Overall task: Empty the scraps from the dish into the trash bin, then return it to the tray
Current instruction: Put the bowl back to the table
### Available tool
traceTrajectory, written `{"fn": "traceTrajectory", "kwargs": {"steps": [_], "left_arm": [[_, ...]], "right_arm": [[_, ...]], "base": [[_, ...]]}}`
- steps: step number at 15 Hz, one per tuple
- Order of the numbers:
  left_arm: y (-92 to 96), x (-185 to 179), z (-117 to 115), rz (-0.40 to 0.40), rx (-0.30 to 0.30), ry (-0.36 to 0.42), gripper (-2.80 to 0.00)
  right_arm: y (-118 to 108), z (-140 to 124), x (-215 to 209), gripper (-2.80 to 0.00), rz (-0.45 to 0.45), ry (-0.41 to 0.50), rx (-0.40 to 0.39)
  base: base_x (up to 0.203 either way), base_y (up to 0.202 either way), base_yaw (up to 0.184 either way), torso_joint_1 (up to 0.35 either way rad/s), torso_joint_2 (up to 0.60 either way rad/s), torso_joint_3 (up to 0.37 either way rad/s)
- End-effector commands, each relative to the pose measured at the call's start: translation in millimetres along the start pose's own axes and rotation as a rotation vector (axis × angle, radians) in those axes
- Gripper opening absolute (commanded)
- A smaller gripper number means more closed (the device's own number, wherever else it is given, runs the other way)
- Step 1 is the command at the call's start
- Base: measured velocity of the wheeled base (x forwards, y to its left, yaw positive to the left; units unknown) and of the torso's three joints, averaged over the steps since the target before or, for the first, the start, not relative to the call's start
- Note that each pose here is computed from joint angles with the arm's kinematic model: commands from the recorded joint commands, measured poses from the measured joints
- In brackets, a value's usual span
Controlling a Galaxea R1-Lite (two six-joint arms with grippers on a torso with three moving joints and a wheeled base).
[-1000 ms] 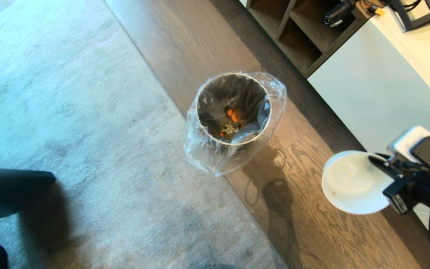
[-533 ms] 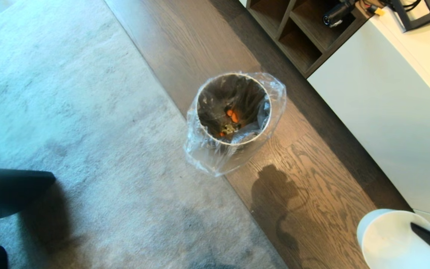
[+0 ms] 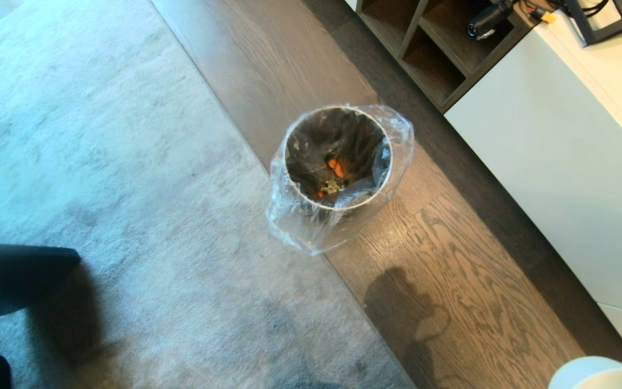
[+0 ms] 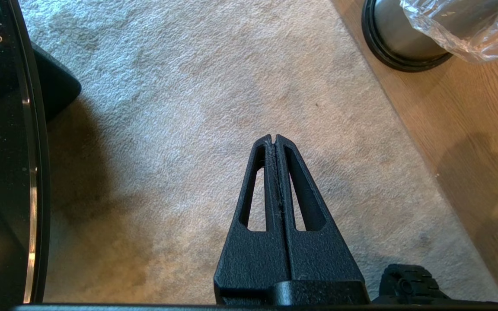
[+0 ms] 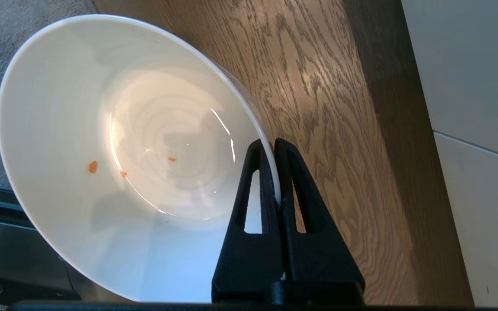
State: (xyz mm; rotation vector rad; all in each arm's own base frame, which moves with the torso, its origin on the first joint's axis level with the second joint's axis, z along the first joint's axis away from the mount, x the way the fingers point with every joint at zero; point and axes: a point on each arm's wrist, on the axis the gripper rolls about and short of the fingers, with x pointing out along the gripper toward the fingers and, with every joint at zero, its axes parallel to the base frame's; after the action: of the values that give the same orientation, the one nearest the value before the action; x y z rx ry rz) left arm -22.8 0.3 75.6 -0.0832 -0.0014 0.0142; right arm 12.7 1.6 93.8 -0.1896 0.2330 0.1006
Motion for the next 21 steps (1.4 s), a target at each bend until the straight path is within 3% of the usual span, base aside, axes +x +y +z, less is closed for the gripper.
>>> {"fn": "traceTrajectory", "kwargs": {"steps": [1,9,16,21], "left_arm": [[0.0,0,0,-0.001,-0.001,-0.001,-2.80],[0.0,0,0,-0.001,-0.001,-0.001,-2.80],[0.0,0,0,-0.001,-0.001,-0.001,-2.80],[0.0,0,0,-0.001,-0.001,-0.001,-2.80]], "right_arm": [[4,-14,-16,-2.80,-0.021,-0.081,-0.002],[7,-26,-30,-2.80,-0.056,-0.232,0.017],[7,-26,-30,-2.80,-0.050,-0.233,0.090],[7,-26,-30,-2.80,-0.049,-0.233,0.091]], "base": [[0.000,0.000,0.000,0.000,0.00,0.000],[0.000,0.000,0.000,0.000,0.00,0.000],[0.000,0.000,0.000,0.000,0.00,0.000],[0.000,0.000,0.000,0.000,0.00,0.000]]}}
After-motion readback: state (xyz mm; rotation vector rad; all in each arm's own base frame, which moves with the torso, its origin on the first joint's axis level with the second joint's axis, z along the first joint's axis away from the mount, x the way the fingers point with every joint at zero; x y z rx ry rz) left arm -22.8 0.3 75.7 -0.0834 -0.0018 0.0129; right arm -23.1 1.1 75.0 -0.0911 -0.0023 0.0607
